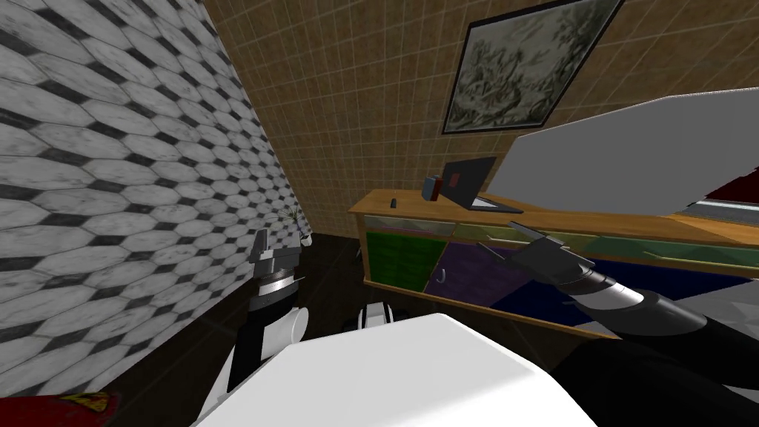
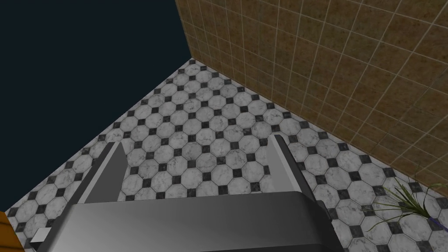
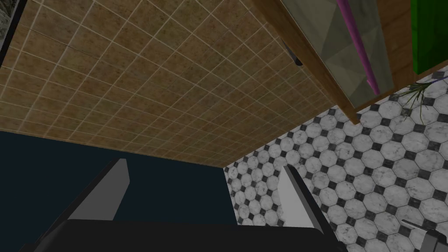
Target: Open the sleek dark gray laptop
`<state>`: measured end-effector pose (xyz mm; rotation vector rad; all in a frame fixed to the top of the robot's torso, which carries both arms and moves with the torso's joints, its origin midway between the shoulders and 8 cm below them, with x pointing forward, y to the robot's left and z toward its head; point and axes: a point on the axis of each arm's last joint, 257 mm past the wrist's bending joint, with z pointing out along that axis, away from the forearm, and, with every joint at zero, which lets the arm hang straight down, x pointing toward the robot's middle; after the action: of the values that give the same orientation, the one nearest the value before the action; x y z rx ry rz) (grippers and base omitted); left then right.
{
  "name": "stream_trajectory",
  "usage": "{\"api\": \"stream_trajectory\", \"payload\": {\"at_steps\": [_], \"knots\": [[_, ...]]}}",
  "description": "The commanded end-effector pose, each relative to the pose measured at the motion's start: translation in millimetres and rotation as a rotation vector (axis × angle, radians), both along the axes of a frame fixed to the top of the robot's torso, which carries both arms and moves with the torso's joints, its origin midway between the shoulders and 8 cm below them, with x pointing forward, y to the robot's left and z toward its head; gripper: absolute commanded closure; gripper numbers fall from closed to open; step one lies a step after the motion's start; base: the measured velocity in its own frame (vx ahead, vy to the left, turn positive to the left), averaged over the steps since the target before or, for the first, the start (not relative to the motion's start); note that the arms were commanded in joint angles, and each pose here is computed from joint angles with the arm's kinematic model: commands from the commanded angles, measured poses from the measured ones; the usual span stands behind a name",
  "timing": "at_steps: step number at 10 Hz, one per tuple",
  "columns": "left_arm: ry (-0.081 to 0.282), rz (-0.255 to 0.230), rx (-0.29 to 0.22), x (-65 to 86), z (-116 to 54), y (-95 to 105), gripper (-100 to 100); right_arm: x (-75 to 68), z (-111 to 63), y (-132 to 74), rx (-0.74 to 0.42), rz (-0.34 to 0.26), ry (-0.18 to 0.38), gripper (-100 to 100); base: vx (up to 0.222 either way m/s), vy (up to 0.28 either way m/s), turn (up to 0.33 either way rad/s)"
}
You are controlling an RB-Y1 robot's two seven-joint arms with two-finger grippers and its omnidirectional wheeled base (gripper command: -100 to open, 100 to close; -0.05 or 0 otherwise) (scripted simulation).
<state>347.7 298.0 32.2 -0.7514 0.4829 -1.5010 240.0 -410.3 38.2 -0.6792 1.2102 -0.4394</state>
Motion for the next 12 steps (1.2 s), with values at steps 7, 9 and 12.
{"api": "stream_trajectory", "payload": {"at_steps": [7, 9, 12], "knots": [[0.0, 0.0, 0.0, 0.0, 0.0, 0.1, 0, -32.5, -13.5, -70.6, -0.442, -0.26, 0.207, -100, 0.001, -0.025, 0.201], [0.0, 0.0, 0.0, 0.0, 0.0, 0.1, 0, -44.2, -12.2, -90.6, -0.542, -0.325, 0.26, -100, 0.006, -0.04, 0.213], [0.0, 0.0, 0.0, 0.0, -0.1, 0.1, 0, -61.7, -5.8, -117.3, -0.661, -0.415, 0.323, -100, -0.001, -0.026, 0.137]]}}
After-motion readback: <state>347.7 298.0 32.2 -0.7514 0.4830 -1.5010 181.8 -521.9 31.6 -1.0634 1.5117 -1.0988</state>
